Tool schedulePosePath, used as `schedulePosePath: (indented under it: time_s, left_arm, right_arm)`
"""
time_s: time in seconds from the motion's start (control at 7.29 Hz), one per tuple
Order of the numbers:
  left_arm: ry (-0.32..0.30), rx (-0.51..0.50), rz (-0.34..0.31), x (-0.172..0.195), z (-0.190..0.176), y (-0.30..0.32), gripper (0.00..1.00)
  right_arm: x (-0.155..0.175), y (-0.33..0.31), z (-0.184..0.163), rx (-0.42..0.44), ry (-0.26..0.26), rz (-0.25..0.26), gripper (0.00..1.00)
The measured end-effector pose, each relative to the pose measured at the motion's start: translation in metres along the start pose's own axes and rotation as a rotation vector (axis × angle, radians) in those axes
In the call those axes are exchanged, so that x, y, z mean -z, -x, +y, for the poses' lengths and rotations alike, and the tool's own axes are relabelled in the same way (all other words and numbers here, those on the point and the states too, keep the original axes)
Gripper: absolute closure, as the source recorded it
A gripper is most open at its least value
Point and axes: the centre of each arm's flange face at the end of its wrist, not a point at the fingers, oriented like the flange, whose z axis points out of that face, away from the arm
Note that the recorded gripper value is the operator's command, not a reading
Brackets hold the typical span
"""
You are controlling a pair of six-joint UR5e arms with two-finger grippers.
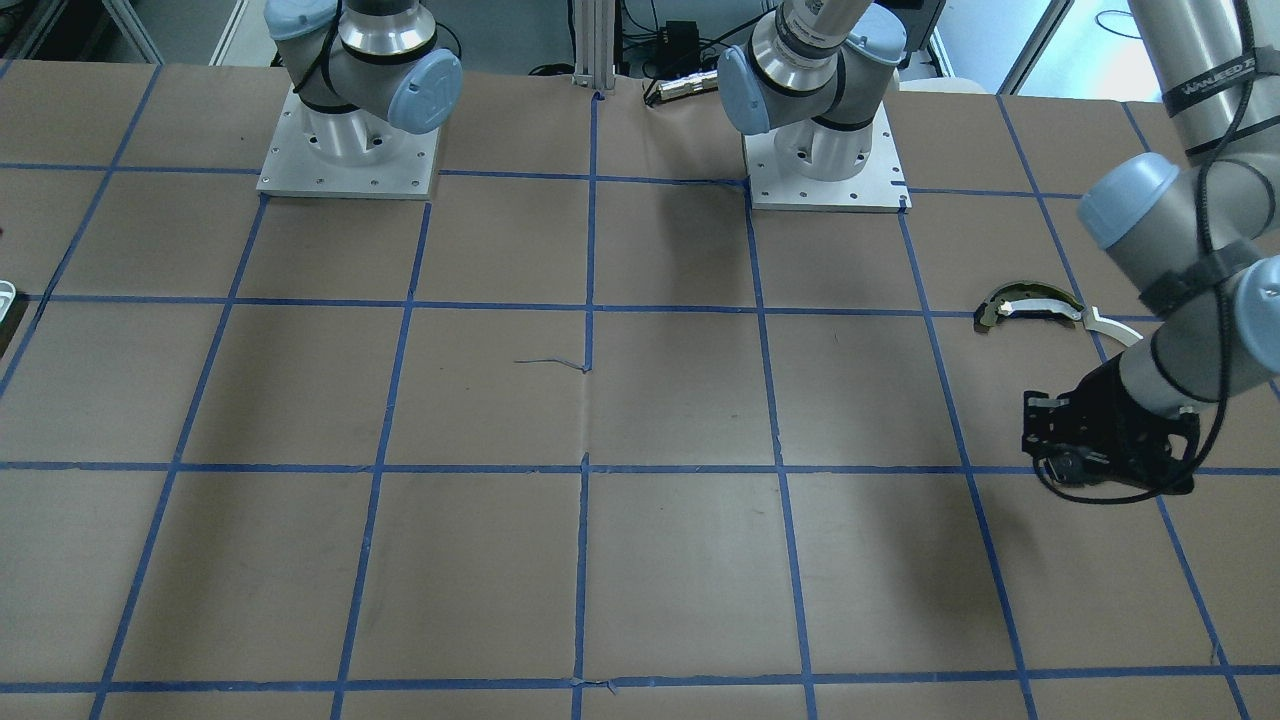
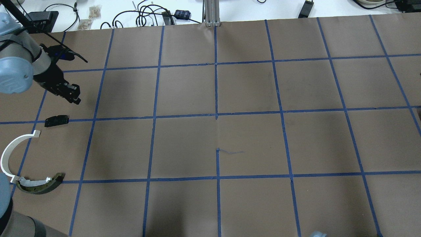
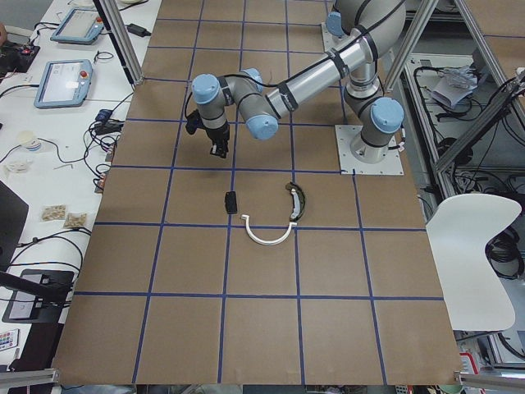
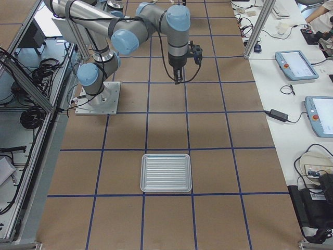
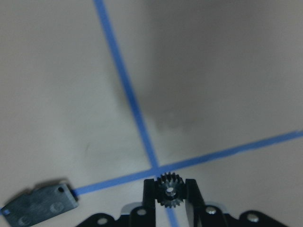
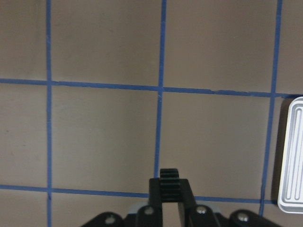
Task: Place bearing gear from tray to pile
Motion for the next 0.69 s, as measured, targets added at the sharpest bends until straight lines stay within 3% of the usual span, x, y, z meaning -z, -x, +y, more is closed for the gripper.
schedulePosePath:
  time_s: [0.41,0.69]
  left_arm:
    - [0.051,0.054,0.059,-0.026,0.097,0.098,1.00]
    - [0.063,0.090,0.083,-0.059,0.114,0.123,1.00]
  right_arm:
    - [0.007,0.120,-0.010,-0.125,-0.004,0.004,0.86]
    - [-0.009,0.213,-0.024,-0.230,-0.020,-0.014,0.84]
